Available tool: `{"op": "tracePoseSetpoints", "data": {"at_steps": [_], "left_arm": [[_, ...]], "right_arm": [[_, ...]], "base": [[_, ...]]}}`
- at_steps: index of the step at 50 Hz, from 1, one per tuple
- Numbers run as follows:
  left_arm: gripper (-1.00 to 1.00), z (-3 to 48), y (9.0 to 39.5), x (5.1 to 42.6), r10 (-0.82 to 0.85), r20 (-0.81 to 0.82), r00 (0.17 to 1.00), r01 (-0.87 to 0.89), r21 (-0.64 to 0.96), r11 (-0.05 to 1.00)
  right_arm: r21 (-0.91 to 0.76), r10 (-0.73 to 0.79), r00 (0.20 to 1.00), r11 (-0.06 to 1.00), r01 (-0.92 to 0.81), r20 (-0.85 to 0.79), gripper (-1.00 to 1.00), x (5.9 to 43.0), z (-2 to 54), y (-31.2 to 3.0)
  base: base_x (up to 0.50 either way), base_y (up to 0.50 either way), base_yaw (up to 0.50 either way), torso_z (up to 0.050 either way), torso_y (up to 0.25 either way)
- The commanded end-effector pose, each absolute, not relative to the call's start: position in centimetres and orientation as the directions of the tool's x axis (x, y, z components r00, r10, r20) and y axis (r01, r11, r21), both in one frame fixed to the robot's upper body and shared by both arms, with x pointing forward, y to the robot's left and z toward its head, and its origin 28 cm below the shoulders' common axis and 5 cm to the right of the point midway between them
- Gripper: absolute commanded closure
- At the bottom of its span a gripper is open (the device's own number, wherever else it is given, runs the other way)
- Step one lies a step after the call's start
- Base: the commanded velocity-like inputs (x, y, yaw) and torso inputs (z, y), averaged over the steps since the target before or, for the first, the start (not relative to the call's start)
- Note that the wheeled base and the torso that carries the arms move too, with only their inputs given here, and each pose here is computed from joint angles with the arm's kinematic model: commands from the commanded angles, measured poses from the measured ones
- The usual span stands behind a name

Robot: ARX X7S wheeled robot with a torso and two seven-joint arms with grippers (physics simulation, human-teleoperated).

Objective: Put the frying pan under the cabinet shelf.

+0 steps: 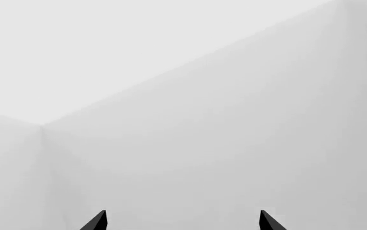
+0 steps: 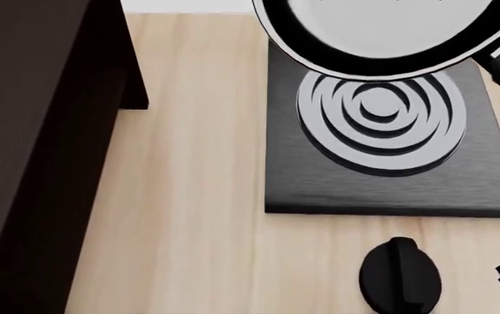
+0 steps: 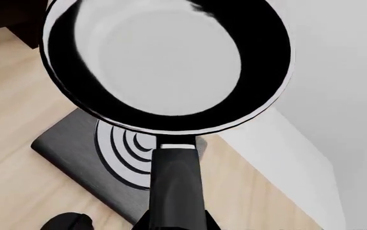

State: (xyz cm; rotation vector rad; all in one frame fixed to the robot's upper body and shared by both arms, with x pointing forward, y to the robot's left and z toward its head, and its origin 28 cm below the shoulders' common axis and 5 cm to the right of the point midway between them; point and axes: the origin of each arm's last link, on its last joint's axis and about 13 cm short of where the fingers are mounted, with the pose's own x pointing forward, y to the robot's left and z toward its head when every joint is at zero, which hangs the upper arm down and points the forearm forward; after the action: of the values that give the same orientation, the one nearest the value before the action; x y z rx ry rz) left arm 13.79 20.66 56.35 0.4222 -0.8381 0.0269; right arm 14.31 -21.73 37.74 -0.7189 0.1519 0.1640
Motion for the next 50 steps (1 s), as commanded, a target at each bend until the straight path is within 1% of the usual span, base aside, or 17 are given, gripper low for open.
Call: {"op": "tracePoseSetpoints", "data": {"at_steps": [1,16,22,34,50], "left_arm": [[-1.0,56.4,20.8,13.6,-0.141,0.727,0.672,-0.189,0.352,0.917],[-1.0,56.4,21.0,13.3,-0.142,0.728,0.671,-0.188,0.352,0.917],[-1.0,56.2,21.1,13.3,-0.139,0.725,0.675,-0.179,0.343,0.922],[-1.0,55.4,21.3,14.4,-0.131,0.707,0.695,-0.161,0.33,0.93],[-1.0,54.6,21.8,14.7,-0.123,0.699,0.704,-0.168,0.332,0.928]], "right_arm": [[-0.662,0.029,0.999,0.748,-0.048,-0.039,1.0,13.6,39.3,-22.1],[-0.67,0.035,0.999,0.741,-0.05,-0.035,1.0,13.5,40.0,-21.8],[-0.69,0.037,0.998,0.721,-0.063,-0.052,1.0,13.3,40.4,-21.5],[-0.726,0.042,0.992,0.678,-0.115,-0.117,1.0,12.9,40.4,-20.9],[-0.74,0.072,0.978,0.644,-0.197,-0.198,1.0,12.7,39.6,-20.2]], "base": [[0.0,0.0,0.0,0.003,-0.084],[0.0,0.0,0.0,0.003,-0.081],[0.0,0.0,0.0,0.003,-0.074],[0.0,0.0,0.0,0.0,0.0],[0.0,0.0,0.0,0.0,0.001]]}}
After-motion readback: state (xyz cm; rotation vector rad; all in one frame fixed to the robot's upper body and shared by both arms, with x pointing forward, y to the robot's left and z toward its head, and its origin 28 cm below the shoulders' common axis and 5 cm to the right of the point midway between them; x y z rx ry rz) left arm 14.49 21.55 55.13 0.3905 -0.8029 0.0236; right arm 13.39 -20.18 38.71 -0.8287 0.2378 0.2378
